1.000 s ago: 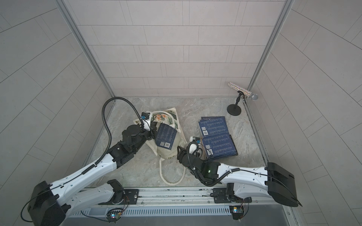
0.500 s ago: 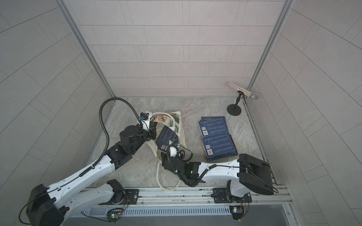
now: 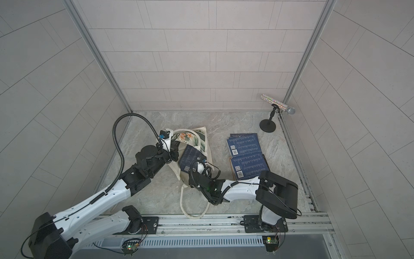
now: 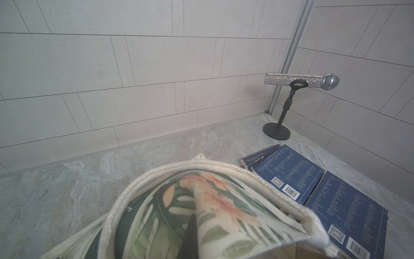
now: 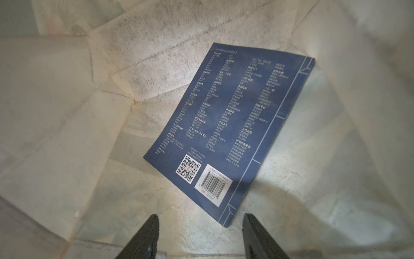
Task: Take out the books from the canvas bag
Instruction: Pick up the book from the canvas bag, then place the book on the book.
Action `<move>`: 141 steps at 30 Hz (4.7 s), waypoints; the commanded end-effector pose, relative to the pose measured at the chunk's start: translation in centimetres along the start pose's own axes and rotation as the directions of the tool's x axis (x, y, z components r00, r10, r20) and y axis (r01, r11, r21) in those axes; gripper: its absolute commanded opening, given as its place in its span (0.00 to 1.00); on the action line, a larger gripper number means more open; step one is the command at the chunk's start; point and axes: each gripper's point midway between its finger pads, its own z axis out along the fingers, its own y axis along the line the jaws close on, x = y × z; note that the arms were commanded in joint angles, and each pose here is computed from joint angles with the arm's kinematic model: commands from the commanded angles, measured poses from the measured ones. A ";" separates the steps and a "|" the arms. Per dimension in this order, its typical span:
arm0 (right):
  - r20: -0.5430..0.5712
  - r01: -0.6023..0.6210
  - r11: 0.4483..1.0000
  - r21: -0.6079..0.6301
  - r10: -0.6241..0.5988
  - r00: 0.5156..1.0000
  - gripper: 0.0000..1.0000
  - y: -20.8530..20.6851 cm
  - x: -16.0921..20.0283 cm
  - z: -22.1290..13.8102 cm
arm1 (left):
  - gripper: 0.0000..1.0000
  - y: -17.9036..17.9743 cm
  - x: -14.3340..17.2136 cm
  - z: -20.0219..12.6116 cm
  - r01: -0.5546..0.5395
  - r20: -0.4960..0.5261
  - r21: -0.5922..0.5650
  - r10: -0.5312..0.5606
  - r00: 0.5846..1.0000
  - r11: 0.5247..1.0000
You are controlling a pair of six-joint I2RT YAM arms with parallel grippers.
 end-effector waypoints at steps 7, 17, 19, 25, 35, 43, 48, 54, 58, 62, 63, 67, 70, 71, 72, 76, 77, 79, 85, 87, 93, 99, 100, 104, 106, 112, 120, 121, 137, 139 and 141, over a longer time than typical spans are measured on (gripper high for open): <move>-0.008 -0.155 0.986 0.067 0.155 0.988 0.65 -3.7 0.2 2.9 | 0.00 -1.1 -5.6 -2.0 0.039 0.220 0.087 -0.057 0.974 0.995; 0.073 -0.164 0.981 0.100 0.158 0.985 0.66 -7.3 -2.2 3.8 | 0.00 -2.8 -6.8 -3.7 0.010 0.305 0.194 -0.071 0.950 0.981; 0.089 -0.195 0.978 0.076 0.188 0.978 0.66 -8.6 -2.3 4.1 | 0.00 -2.8 -7.0 -3.8 0.014 0.309 0.198 -0.076 0.948 0.980; 0.085 -0.186 0.980 0.065 0.180 0.980 0.67 -10.6 -2.8 5.2 | 0.00 -2.7 -7.3 -4.1 0.016 0.322 0.198 -0.081 0.943 0.980; 0.092 -0.199 0.964 -0.178 0.217 0.972 0.47 -7.3 -4.7 5.8 | 0.00 -4.0 -6.1 -3.0 0.018 0.259 0.249 -0.084 0.962 0.968; 0.090 -0.171 0.940 -0.295 0.205 0.975 0.46 -4.4 -5.3 5.8 | 0.00 -4.2 -5.5 -2.5 0.010 0.235 0.252 -0.071 0.969 0.968; 0.149 -0.113 0.950 -0.291 0.162 0.976 0.49 -3.7 -6.8 5.0 | 0.00 -4.4 -5.3 -2.3 0.012 0.223 0.258 -0.072 0.972 0.966; 0.153 -0.046 0.949 -0.313 0.098 0.983 0.28 -1.7 -7.4 4.9 | 0.00 -4.2 -5.2 -2.2 0.008 0.219 0.243 -0.063 0.974 0.970; 0.153 -0.043 0.948 -0.314 0.095 0.984 0.25 -0.7 -8.1 5.2 | 0.00 -3.9 -5.1 -2.1 0.009 0.214 0.225 -0.058 0.975 0.974; 0.152 -0.047 0.946 -0.320 0.101 0.983 0.34 -0.6 -7.9 5.9 | 0.00 -4.0 -5.0 -2.0 0.009 0.210 0.233 -0.059 0.976 0.972; 0.159 -0.044 0.942 -0.334 0.103 0.982 0.36 -0.2 -8.0 6.0 | 0.00 -4.0 -5.0 -2.0 0.009 0.209 0.230 -0.059 0.976 0.973; 0.173 -0.021 0.933 -0.360 0.089 0.981 0.40 1.0 -8.4 6.2 | 0.00 -4.0 -5.0 -2.0 0.009 0.210 0.230 -0.059 0.976 0.973; 0.167 -0.020 0.937 -0.348 0.083 0.982 0.43 1.2 -8.5 6.6 | 0.00 -4.0 -5.1 -2.1 0.010 0.211 0.232 -0.060 0.976 0.973; 0.172 -0.019 0.940 -0.341 0.083 0.982 0.43 1.1 -8.6 6.7 | 0.00 -4.0 -5.1 -2.1 0.009 0.211 0.232 -0.059 0.976 0.973; 0.174 -0.020 0.943 -0.334 0.082 0.981 0.43 1.0 -8.6 6.9 | 0.00 -4.0 -5.1 -2.1 0.009 0.212 0.233 -0.060 0.975 0.972; 0.189 -0.034 0.940 -0.341 0.104 0.977 0.29 1.2 -9.3 7.0 | 0.00 -4.0 -5.0 -2.1 0.009 0.210 0.234 -0.059 0.976 0.972; 0.200 -0.036 0.933 -0.357 0.114 0.973 0.23 1.6 -9.7 6.7 | 0.00 -4.0 -5.1 -2.1 0.009 0.212 0.231 -0.059 0.975 0.973; 0.210 -0.023 0.923 -0.385 0.112 0.971 0.15 2.3 -10.0 5.9 | 0.00 -3.8 -5.0 -2.1 0.008 0.211 0.222 -0.056 0.976 0.975; 0.242 0.075 0.919 -0.386 0.023 0.970 0.00 3.5 -10.0 2.4 | 0.00 -2.6 -4.8 -1.6 0.014 0.190 0.143 -0.042 0.981 0.990; 0.265 0.151 0.922 -0.357 -0.055 0.963 0.00 4.0 -9.6 0.9 | 0.00 -1.9 -4.7 -1.5 0.015 0.183 0.105 -0.034 0.982 0.994; 0.285 0.276 0.921 -0.276 -0.196 0.938 0.00 4.1 -8.8 -2.6 | 0.00 0.0 -4.3 -1.1 0.020 0.161 -0.014 -0.017 0.987 1.000; 0.250 0.320 0.898 -0.303 -0.250 0.936 0.00 3.8 -8.8 -5.9 | 0.00 2.1 -3.8 -0.6 0.012 0.123 -0.150 0.007 0.992 0.989; 0.241 0.336 0.892 -0.303 -0.269 0.933 0.00 3.8 -8.9 -6.5 | 0.00 2.7 -3.9 -0.7 0.008 0.121 -0.180 0.014 0.993 0.984; 0.218 0.349 0.873 -0.340 -0.287 0.933 0.00 4.4 -9.7 -9.1 | 0.00 4.1 -3.6 -0.7 -0.001 0.104 -0.267 0.030 0.994 0.964; 0.217 0.339 0.856 -0.391 -0.272 0.938 0.00 4.9 -10.1 -10.9 | 0.00 4.5 -3.3 -0.6 -0.006 0.092 -0.284 0.034 0.995 0.959; 0.291 0.321 0.869 -0.377 -0.218 0.932 0.00 3.2 -12.8 -15.7 | 0.00 4.8 -3.2 -0.3 -0.011 0.071 -0.300 0.034 0.997 0.954; 0.514 0.055 0.991 -0.120 0.015 0.858 0.00 -5.6 -18.9 -20.9 | 0.00 4.7 -3.1 -0.2 -0.003 0.070 -0.286 0.024 0.997 0.958; 0.531 0.003 0.998 -0.063 0.031 0.847 0.00 -7.2 -19.2 -21.2 | 0.00 4.7 -3.1 -0.2 -0.003 0.069 -0.284 0.024 0.997 0.959; 0.676 -0.509 0.861 0.013 0.367 0.638 0.00 -20.1 -16.3 -21.6 | 0.00 4.1 -3.3 -0.3 0.008 0.086 -0.246 0.013 0.996 0.969; 0.677 -0.553 0.833 0.014 0.399 0.618 0.00 -21.1 -15.3 -21.2 | 0.00 4.0 -3.4 -0.3 0.010 0.090 -0.241 0.012 0.996 0.971; 0.683 -0.606 0.796 -0.003 0.444 0.580 0.00 -22.3 -14.2 -20.5 | 0.00 4.0 -3.3 -0.3 0.009 0.086 -0.241 0.012 0.996 0.970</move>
